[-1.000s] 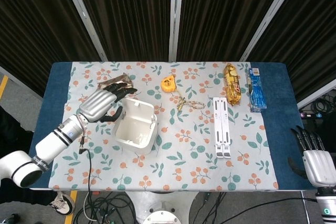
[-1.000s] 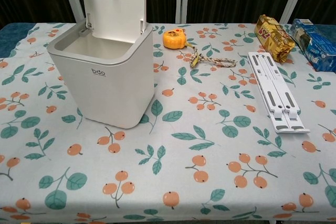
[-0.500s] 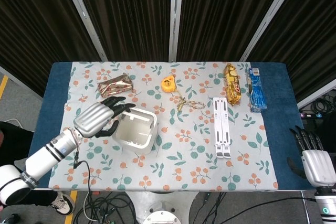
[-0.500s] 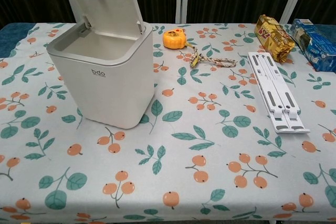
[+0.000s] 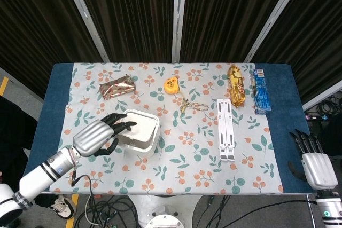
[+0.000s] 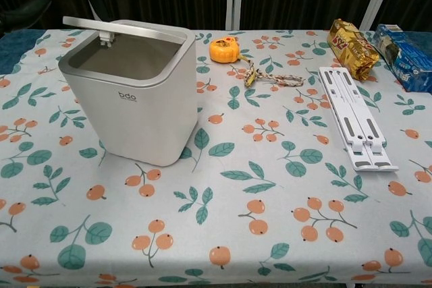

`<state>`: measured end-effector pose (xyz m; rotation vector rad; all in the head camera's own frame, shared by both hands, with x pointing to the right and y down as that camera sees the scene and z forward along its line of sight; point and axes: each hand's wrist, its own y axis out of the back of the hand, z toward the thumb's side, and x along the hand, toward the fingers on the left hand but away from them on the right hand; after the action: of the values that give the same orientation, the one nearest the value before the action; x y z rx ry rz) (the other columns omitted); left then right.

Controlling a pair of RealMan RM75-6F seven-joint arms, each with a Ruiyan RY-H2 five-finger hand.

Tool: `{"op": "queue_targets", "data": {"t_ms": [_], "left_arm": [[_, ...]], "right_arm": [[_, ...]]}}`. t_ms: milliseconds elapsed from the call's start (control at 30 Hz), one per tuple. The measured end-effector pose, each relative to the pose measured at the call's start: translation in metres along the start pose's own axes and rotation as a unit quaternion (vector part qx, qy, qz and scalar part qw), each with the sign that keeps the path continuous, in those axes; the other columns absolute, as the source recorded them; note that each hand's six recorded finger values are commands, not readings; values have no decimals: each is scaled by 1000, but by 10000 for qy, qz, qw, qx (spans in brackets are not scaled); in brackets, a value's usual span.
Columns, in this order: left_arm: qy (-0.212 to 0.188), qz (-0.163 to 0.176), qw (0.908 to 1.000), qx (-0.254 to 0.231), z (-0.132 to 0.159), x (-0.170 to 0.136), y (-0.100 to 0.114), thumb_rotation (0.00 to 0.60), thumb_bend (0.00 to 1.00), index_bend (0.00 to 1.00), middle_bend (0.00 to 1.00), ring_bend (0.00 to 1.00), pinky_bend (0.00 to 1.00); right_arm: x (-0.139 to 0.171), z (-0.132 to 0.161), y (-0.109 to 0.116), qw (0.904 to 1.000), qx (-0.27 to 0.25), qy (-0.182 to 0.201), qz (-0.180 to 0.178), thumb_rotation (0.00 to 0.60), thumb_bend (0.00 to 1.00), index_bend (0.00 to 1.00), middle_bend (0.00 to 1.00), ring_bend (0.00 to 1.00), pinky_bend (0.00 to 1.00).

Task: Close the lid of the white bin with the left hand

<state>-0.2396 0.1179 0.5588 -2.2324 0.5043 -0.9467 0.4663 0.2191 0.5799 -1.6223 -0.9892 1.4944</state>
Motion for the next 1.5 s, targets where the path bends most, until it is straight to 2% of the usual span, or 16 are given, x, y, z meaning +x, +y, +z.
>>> {"op": "queue_targets", "data": {"t_ms": [200,933,1067,1167,1267,1367,1500], "left_arm": [[18,-30,10000,-12,-4,2,-16,600,708,111,260,34,101],[170,-110,9997,151,-12,9,-47,600,707,112,266,34,101],[184,-79,9997,159,-11,8,-48,600,707,112,266,34,102],[180,27,9997,152,-10,6,-42,600,702,112,266,34,101],[193,269,9994,101,-9,4,-30,600,686,112,264,34,102],[258,678,9974,43,-12,-2,-14,600,670,112,258,34,102],[522,1357,9894,58,-23,-23,10,600,655,113,250,34,103]], "right_arm": [[0,-2,1,10000,5,-31,-1,600,294,0,0,0,0],[0,-4,-5,9999,-19,-44,94,600,296,0,0,0,0],[0,-4,-4,10000,-23,-35,83,600,296,0,0,0,0],[0,-4,-3,10000,-29,-36,56,600,296,0,0,0,0],[0,-4,-2,10000,-33,-45,36,600,296,0,0,0,0],[0,-5,-1,10000,-39,-50,23,600,298,0,0,0,0],[0,-5,0,10000,-55,-48,-11,600,297,0,0,0,0]]}}
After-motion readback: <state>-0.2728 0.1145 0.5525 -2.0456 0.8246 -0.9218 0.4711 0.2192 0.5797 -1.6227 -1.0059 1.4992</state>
